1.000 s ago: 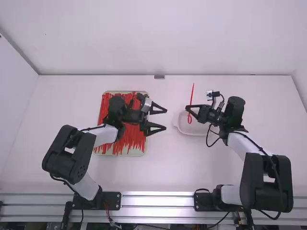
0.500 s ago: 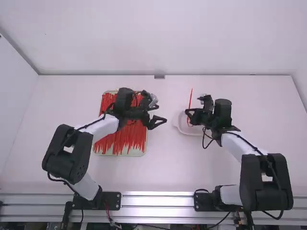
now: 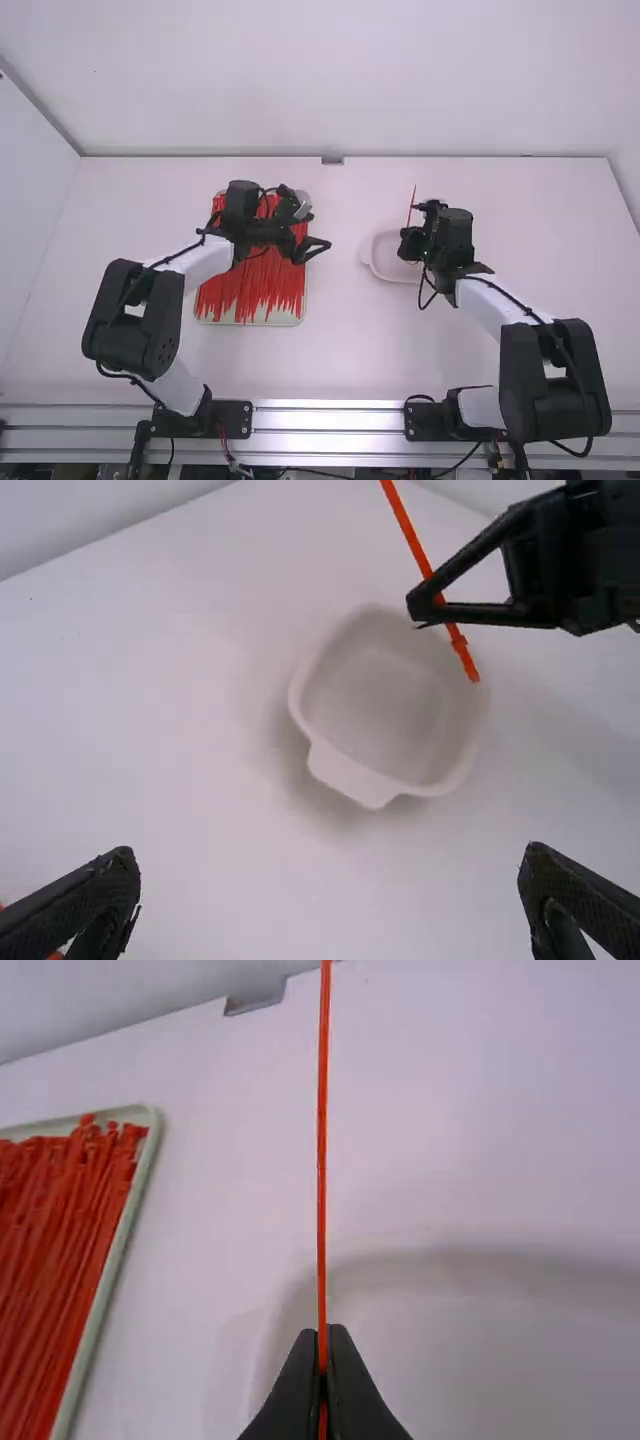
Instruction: Fasten the cable tie
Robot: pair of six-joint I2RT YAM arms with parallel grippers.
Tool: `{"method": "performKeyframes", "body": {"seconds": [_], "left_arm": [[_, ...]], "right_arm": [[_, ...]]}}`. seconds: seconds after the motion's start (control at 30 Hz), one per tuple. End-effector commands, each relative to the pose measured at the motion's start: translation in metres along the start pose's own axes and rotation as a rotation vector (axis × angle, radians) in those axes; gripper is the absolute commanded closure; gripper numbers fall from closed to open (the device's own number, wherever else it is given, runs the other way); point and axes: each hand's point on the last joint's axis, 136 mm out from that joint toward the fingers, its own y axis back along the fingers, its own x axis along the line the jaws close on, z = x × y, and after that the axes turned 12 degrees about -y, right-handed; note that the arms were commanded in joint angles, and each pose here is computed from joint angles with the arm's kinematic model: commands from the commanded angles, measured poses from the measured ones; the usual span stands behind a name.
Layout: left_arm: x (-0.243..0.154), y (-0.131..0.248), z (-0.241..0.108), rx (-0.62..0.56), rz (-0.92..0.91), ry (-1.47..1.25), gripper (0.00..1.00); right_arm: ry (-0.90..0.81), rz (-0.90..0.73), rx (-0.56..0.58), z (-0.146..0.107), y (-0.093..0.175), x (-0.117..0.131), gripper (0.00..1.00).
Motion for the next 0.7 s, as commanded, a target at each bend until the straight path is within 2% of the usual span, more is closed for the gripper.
{"method": "performKeyframes", "body": {"seconds": [0.0, 0.23, 0.37, 0.43, 0.47, 0.5, 0.53, 0.67], "left_arm": [[-0.005, -0.003, 0.005, -0.014, -0.034, -0.021, 0.01], [-0.010, -0.004, -0.001, 0.004, -0.052, -0.031, 0.01], [-0.011, -0.003, -0.001, 0.006, -0.053, -0.028, 0.01], [-0.011, -0.004, -0.001, 0.006, -0.054, -0.027, 0.01], [-0.011, -0.004, -0.001, 0.006, -0.053, -0.025, 0.01], [-0.011, -0.004, -0.001, 0.006, -0.054, -0.025, 0.01], [-0.011, -0.004, -0.001, 0.006, -0.053, -0.024, 0.01], [-0.009, -0.004, -0.002, 0.014, -0.041, -0.025, 0.01]], "right_arm": [[0.009, -0.050, -0.007, -0.002, -0.006, -0.013, 1.00], [0.016, -0.060, 0.015, -0.016, -0.033, -0.029, 1.00], [0.011, -0.071, 0.026, -0.021, -0.039, -0.035, 0.99], [0.004, -0.079, 0.026, -0.021, -0.040, -0.040, 0.83], [0.002, -0.082, 0.027, -0.021, -0.041, -0.041, 0.71], [0.002, -0.082, 0.027, -0.022, -0.041, -0.041, 0.65], [0.003, -0.081, 0.029, -0.022, -0.041, -0.041, 0.51], [0.007, -0.075, 0.017, -0.018, -0.039, -0.038, 0.42]]}}
